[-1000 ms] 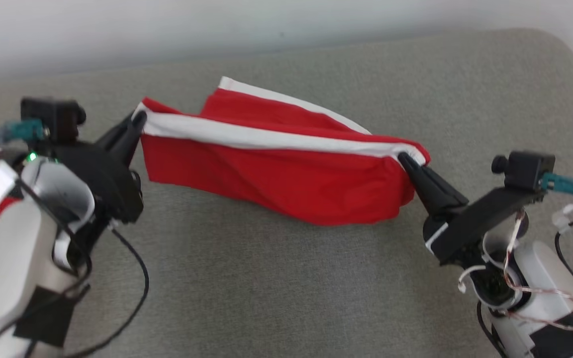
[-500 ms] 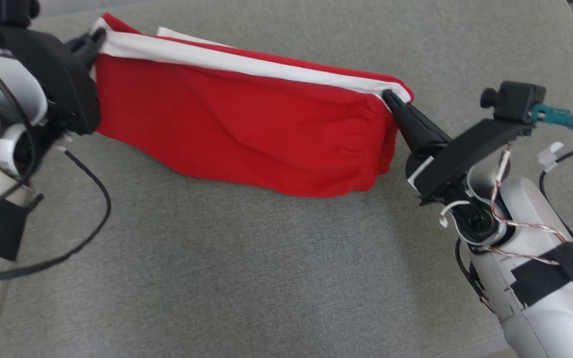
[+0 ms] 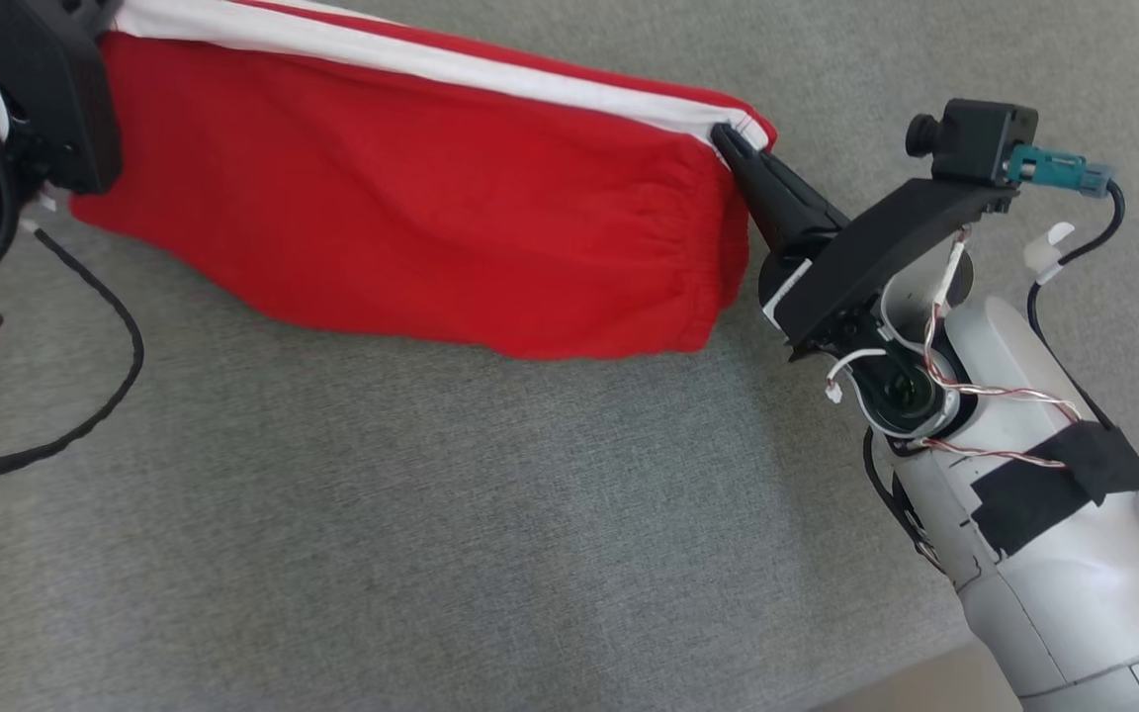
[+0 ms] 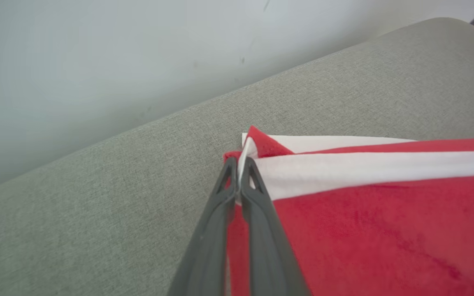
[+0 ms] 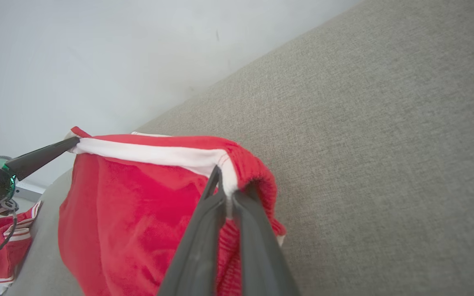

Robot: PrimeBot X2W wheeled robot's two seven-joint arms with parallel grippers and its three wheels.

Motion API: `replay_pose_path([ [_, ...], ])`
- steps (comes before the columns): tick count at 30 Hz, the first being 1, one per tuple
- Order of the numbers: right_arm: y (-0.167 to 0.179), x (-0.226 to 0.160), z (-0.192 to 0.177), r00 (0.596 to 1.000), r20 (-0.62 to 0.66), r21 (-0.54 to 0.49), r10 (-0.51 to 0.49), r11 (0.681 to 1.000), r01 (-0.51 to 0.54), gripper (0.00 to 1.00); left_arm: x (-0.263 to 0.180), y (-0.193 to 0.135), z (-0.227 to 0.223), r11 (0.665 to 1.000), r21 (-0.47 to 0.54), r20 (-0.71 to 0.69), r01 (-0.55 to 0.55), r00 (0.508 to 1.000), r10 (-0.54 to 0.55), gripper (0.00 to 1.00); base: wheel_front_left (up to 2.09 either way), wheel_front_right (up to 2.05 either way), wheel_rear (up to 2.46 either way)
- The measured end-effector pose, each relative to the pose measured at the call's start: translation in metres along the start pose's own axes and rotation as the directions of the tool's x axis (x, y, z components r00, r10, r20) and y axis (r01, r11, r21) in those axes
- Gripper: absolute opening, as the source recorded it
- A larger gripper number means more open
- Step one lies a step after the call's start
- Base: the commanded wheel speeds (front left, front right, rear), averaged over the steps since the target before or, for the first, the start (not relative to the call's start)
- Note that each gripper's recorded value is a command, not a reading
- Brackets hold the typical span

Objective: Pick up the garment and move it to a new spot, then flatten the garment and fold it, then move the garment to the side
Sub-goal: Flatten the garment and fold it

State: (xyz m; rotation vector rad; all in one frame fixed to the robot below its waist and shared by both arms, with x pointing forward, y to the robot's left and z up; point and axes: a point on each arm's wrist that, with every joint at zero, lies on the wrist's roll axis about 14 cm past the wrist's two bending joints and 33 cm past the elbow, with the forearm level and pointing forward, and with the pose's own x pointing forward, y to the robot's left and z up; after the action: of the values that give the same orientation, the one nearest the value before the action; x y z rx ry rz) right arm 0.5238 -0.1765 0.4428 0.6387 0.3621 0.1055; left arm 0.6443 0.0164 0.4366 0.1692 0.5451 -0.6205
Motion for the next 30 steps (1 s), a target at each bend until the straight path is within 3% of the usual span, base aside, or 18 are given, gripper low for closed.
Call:
replay_pose_path([
  [12, -0.012, 0.013, -0.003, 0.999, 0.024, -0.021, -0.028, 0.999, 0.028, 0.00, 0.025, -0.006, 0.000, 0.999, 0.046, 0.044, 0.023, 0.999, -0.025, 0.00, 0.00, 0.00, 0.00],
  [13, -0.012, 0.014, -0.004, 0.999, 0.022, -0.024, -0.029, 0.999, 0.029, 0.00, 0.025, -0.005, -0.002, 0.998, 0.051, 0.041, 0.021, 0.999, -0.023, 0.31, 0.00, 0.00, 0.00],
  [14, -0.012, 0.014, -0.004, 0.999, 0.022, -0.025, -0.028, 0.999, 0.029, 0.45, 0.026, -0.005, -0.006, 0.998, 0.059, 0.032, 0.019, 0.999, -0.021, 1.00, 0.00, 0.00, 0.00],
  [15, -0.011, 0.014, -0.005, 0.999, 0.024, -0.027, -0.027, 0.999, 0.028, 0.95, 0.025, -0.005, -0.007, 0.998, 0.066, 0.034, 0.017, 0.999, -0.020, 1.00, 0.00, 0.00, 0.00],
  [16, -0.011, 0.014, -0.006, 0.999, 0.024, -0.028, -0.026, 0.999, 0.027, 1.00, 0.025, -0.005, -0.005, 0.998, 0.066, 0.051, 0.014, 0.999, -0.018, 1.00, 0.00, 0.00, 0.00],
  [25, 0.000, 0.009, 0.012, 0.994, 0.111, -0.038, -0.005, 0.999, 0.009, 1.00, 0.005, 0.004, 0.025, 1.000, 0.024, 0.190, -0.014, 0.982, 0.009, 1.00, 0.00, 0.00, 0.00],
  [30, 0.003, -0.007, 0.032, 0.984, 0.178, -0.151, 0.016, 0.988, 0.012, 1.00, -0.013, -0.003, 0.014, 1.000, -0.007, 0.233, -0.004, 0.972, 0.005, 1.00, 0.00, 0.00, 0.00],
])
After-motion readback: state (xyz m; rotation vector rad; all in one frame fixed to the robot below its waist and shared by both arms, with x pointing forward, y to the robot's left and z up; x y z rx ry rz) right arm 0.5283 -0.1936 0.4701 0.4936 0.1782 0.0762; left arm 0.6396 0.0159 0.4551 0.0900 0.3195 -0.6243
